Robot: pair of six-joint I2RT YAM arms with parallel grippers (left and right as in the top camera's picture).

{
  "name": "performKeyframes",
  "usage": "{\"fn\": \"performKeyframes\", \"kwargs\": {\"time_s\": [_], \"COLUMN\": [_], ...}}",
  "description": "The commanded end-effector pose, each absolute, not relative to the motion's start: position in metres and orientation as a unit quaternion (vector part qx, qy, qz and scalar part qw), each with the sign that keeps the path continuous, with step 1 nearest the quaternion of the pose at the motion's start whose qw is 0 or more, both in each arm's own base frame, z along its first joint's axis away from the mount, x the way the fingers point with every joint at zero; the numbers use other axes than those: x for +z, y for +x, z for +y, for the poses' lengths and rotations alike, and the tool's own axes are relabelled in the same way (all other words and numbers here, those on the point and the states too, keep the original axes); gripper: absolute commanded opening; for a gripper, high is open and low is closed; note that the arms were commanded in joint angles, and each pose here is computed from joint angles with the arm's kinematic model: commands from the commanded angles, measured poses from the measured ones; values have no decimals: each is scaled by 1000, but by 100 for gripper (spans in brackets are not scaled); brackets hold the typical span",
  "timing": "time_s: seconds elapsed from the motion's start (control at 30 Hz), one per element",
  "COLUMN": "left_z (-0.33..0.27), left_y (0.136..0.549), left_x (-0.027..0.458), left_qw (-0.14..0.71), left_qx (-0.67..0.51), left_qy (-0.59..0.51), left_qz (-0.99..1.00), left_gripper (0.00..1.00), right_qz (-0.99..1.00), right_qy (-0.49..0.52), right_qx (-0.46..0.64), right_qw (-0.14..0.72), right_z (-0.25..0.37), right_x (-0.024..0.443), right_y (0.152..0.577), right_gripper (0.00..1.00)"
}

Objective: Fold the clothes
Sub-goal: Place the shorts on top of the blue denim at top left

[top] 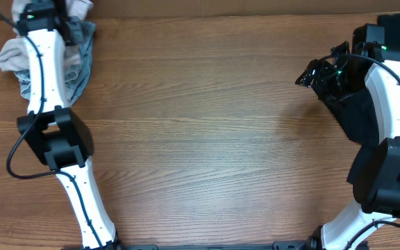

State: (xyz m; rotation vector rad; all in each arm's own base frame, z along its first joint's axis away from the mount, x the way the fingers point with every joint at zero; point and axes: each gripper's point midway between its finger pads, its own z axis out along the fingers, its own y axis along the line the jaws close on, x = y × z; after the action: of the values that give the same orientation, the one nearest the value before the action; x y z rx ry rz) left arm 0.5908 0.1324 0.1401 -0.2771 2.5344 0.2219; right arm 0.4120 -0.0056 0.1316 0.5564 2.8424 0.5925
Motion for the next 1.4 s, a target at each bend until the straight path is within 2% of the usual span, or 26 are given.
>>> {"fn": "performKeyframes", "kwargs": {"time_s": [0.0, 0.03, 0.13, 0.27, 0.47, 0.57, 0.6, 0.63, 0.7, 0.8, 1.0, 1.03, 1.2, 1.37], "left_z": [91, 88, 89, 99, 124, 138, 143, 146, 155, 172, 208, 213, 242, 251], "left_y": [592, 590, 586, 577, 564, 567, 568, 568, 568, 574, 581, 576, 521, 502], "left_x": [126, 120, 118, 148, 232, 249, 248, 244, 231, 203, 136, 127, 97, 86], "left_qw": [274, 266, 257, 263, 319, 344, 344, 340, 328, 311, 277, 261, 155, 131], "left_qx": [53, 55, 60, 69, 82, 92, 97, 102, 108, 118, 124, 126, 142, 125], "left_qy": [-52, -46, -43, -56, -80, -70, -64, -57, -48, -39, -62, -67, -118, -174], "left_qz": [959, 961, 964, 961, 941, 932, 932, 933, 937, 942, 951, 955, 970, 968], "left_gripper": [64, 82, 100, 100, 100, 90, 82, 72, 37, 4, 4, 4, 4, 8], "right_qz": [959, 959, 959, 959, 959, 959, 958, 958, 958, 958, 961, 962, 961, 961], "right_qy": [186, 186, 186, 184, 183, 183, 183, 183, 182, 181, 183, 184, 186, 188], "right_qx": [195, 195, 195, 195, 195, 195, 195, 195, 195, 195, 173, 166, 167, 167], "right_qw": [93, 93, 93, 93, 97, 99, 100, 101, 104, 111, 116, 116, 116, 116], "right_z": [-6, -6, -6, -6, -6, -6, -6, -6, -7, -7, -15, -17, -17, -17], "right_x": [130, 130, 130, 130, 131, 131, 131, 131, 131, 132, 130, 129, 129, 129], "right_y": [413, 412, 413, 413, 415, 415, 416, 416, 418, 421, 422, 422, 422, 422], "right_gripper": [86, 86, 87, 87, 87, 87, 87, 87, 87, 87, 88, 90, 90, 90]}}
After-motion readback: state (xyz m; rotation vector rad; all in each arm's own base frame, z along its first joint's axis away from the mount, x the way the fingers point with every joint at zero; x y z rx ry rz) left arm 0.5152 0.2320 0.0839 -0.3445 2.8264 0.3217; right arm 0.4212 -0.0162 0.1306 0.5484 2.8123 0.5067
